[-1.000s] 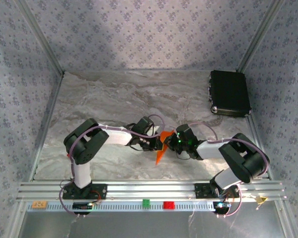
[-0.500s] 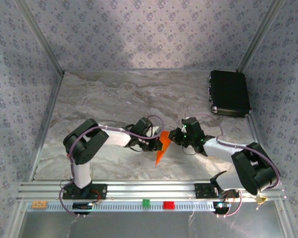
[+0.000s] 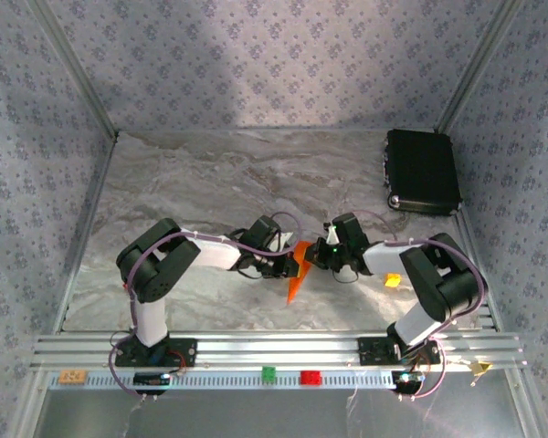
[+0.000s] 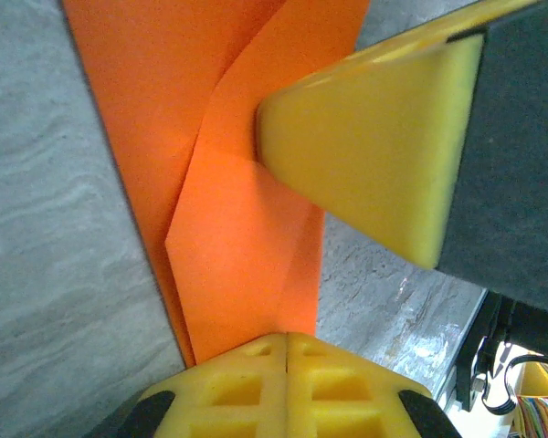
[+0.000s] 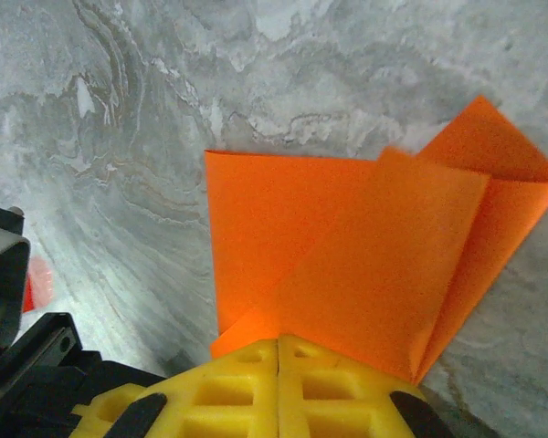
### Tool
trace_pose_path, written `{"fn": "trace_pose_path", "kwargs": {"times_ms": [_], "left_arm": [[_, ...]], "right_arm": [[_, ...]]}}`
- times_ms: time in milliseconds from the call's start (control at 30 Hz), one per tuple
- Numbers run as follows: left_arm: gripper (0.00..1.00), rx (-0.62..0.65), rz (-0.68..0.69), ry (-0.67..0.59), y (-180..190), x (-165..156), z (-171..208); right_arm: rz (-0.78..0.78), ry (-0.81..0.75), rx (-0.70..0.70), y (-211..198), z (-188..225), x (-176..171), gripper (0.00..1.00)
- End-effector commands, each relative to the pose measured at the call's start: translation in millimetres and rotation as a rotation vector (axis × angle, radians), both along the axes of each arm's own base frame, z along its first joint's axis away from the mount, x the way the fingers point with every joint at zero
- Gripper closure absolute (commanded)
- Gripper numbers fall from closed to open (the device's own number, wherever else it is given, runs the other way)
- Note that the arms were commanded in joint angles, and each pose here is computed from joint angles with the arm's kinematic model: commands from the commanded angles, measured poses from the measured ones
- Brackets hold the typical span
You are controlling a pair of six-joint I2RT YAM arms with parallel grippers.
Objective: Fold a paper plane with a square sheet of paper (pick it up from the middle)
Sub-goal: Perform the fifth fold on the wing at the bottom-center of the table.
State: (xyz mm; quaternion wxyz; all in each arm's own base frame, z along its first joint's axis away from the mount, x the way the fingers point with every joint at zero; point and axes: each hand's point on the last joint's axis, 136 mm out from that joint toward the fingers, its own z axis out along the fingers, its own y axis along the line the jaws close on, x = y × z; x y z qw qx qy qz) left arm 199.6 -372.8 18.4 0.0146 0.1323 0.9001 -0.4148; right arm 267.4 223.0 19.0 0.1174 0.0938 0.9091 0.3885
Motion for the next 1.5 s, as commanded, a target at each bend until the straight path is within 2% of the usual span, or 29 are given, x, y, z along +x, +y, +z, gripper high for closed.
{"fn": "trace_pose_path", "kwargs": {"times_ms": [0, 200, 367, 500, 700, 933, 1133, 1467], "left_arm": [[1.00, 0.237, 0.004, 0.117, 48, -29, -61], [1.00, 0.254, 0.010, 0.122, 53, -30, -67], [1.00, 0.264, 0.005, 0.122, 55, -31, -68], [1.00, 0.265, 0.005, 0.119, 56, -31, -67], [1.00, 0.252, 0.002, 0.107, 54, -29, -63], [1.00, 0.237, -0.018, 0.090, 51, -27, -55], [1.00, 0.215, -0.022, 0.067, 46, -23, -44], [1.00, 0.180, -0.041, 0.035, 35, -15, -24]], "right_arm": [[-0.085, -0.012, -0.058, -26, -12, 23, 0.93], [-0.141, 0.001, -0.053, -44, -12, 42, 0.93], [-0.190, 0.024, -0.109, -63, -17, 50, 0.93], [-0.235, 0.018, -0.085, -74, -15, 58, 0.93], [-0.228, -0.059, -0.046, -68, 19, 62, 0.92], [-0.144, -0.125, -0.031, -46, 46, 43, 0.90], [-0.028, -0.065, -0.017, -12, 29, 24, 0.95], [-0.090, 0.074, -0.156, -37, -27, 2, 0.99]]}}
